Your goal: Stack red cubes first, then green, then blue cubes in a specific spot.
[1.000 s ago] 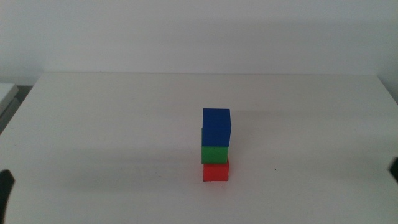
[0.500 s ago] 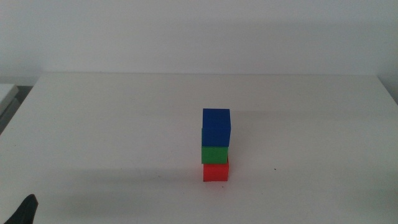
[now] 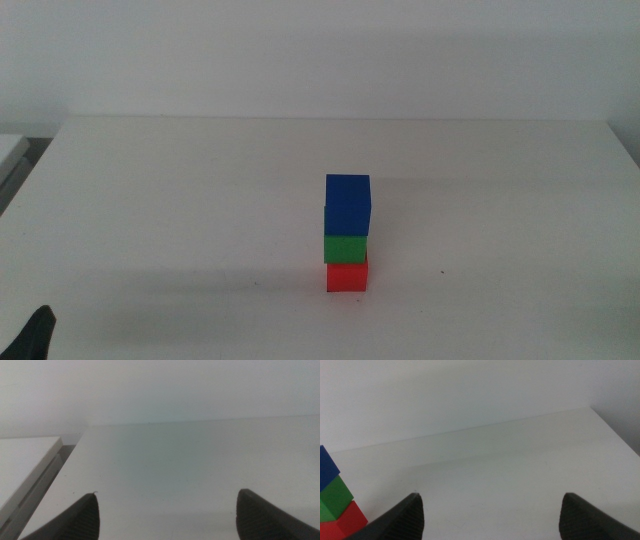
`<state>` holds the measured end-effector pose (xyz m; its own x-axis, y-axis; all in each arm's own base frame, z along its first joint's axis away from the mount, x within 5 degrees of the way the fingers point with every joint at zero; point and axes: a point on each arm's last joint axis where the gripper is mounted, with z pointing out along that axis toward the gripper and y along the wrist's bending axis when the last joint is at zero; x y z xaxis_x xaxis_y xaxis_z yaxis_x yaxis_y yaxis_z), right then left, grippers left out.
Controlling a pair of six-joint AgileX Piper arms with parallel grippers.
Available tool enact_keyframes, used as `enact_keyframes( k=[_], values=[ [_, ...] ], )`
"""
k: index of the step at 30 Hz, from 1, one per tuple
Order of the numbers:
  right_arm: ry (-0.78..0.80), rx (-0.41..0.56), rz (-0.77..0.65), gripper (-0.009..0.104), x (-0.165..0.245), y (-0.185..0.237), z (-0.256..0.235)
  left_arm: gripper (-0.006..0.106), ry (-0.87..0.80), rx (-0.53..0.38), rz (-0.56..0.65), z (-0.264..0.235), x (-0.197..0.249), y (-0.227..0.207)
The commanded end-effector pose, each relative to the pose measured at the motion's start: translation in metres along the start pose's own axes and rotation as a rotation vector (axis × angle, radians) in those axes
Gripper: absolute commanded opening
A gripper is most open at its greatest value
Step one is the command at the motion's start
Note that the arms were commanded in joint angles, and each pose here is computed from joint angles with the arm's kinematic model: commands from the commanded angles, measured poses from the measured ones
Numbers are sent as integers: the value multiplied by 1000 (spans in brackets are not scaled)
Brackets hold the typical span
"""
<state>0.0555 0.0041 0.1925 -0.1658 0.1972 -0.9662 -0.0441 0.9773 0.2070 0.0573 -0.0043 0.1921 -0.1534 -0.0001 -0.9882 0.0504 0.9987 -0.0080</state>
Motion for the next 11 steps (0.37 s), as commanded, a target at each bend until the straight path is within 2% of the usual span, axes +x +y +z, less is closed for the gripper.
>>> enact_keyframes(
  k=[1, 11],
  values=[
    [-10, 5, -14, 90, 0, -1, 0, 94, -37, -4, 3, -2, -2, 0],
    [-10, 5, -14, 90, 0, -1, 0, 94, -51, -19, 1, -2, -4, 1]
  ],
)
